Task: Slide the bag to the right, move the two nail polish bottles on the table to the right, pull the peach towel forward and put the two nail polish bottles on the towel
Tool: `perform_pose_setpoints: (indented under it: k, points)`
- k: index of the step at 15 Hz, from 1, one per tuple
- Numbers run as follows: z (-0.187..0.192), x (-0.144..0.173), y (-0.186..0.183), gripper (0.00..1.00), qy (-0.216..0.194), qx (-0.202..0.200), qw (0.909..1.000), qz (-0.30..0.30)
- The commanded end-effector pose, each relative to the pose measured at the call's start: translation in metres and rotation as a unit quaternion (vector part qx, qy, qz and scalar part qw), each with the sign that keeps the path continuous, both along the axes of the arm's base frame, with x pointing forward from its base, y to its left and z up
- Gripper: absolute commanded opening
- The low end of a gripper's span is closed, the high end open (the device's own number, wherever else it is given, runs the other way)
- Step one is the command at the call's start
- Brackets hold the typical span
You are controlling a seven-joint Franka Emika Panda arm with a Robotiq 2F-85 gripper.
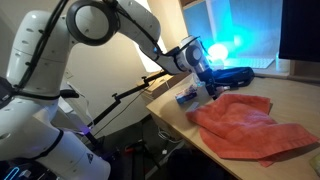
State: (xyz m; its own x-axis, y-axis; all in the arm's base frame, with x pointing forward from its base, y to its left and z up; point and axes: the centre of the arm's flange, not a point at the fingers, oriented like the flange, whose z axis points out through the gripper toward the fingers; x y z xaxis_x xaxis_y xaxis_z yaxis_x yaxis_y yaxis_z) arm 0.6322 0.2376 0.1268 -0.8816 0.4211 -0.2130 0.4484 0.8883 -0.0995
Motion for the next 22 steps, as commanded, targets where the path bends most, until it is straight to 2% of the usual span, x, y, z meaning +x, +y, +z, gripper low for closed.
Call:
perform_pose_setpoints:
  k: [1, 4, 5, 6, 11, 13, 18, 22]
  points:
    - [0.004, -0.006, -0.004, 1.0, 0.0, -0.01, 0.9996, -0.024]
    - [0.004, -0.007, -0.002, 1.0, 0.001, -0.009, 0.9997, -0.023]
    - [0.004, -0.007, -0.002, 0.94, 0.001, -0.008, 0.9998, -0.019]
    - [0.004, -0.008, -0.001, 0.74, 0.002, -0.01, 0.9998, -0.018]
    - [0.006, -0.01, 0.004, 0.34, 0.003, -0.008, 0.9999, -0.013]
    - [0.007, -0.01, 0.006, 0.23, 0.002, -0.008, 0.9999, -0.012]
    - [0.01, -0.011, 0.004, 0.23, -0.006, -0.017, 0.9997, -0.014]
    - [0.019, -0.013, -0.002, 0.23, -0.035, -0.035, 0.9987, 0.009]
